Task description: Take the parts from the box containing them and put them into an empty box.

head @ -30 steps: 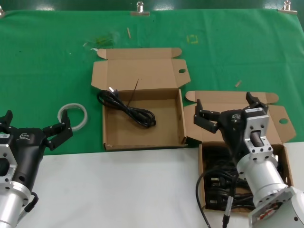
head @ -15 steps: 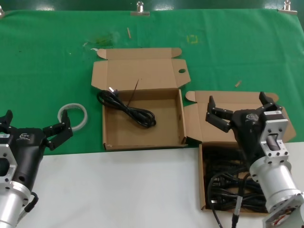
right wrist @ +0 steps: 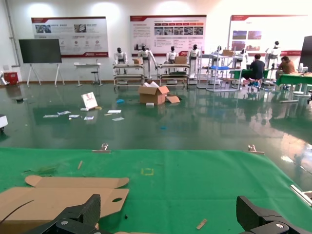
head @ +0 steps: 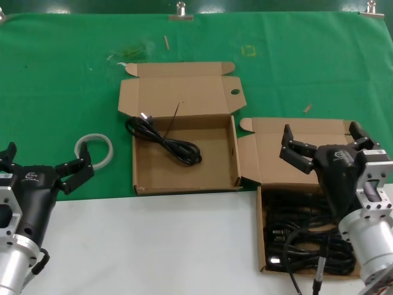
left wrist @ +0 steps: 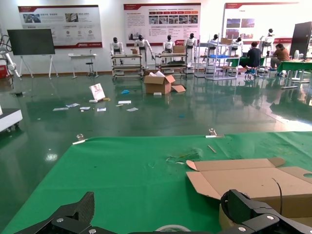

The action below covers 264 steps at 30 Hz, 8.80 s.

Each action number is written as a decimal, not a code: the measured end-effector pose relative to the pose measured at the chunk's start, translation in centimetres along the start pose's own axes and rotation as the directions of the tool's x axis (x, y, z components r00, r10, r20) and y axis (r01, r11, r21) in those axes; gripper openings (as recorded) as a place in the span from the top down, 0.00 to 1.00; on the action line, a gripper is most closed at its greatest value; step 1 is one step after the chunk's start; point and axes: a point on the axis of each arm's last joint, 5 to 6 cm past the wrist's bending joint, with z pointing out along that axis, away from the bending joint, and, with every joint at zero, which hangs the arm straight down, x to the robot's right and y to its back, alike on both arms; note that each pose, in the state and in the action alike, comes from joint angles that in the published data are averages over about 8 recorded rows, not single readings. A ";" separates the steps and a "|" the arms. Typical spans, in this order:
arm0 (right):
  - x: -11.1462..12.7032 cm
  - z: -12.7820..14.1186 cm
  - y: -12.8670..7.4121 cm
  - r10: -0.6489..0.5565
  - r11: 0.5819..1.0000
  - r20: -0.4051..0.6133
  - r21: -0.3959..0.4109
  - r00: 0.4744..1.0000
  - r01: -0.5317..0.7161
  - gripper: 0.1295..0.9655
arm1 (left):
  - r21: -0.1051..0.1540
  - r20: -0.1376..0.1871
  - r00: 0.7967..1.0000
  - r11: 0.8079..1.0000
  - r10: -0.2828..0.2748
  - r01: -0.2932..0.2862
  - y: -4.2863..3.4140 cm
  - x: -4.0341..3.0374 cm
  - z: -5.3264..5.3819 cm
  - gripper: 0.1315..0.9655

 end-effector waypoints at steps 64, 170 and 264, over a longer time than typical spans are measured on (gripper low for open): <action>1.5 -1.0 0.3 0.028 1.000 -0.003 0.003 1.000 -0.028 0.00 | 0.000 0.000 1.000 1.000 0.000 0.000 0.00 0.00 0.0 0.00; 1.5 -1.0 0.3 0.028 1.000 -0.003 0.003 1.000 -0.028 0.00 | 0.000 0.000 1.000 1.000 0.000 0.000 0.00 0.00 0.0 0.00; 1.5 -1.0 0.3 0.028 1.000 -0.003 0.003 1.000 -0.028 0.00 | 0.000 0.000 1.000 1.000 0.000 0.000 0.00 0.00 0.0 0.00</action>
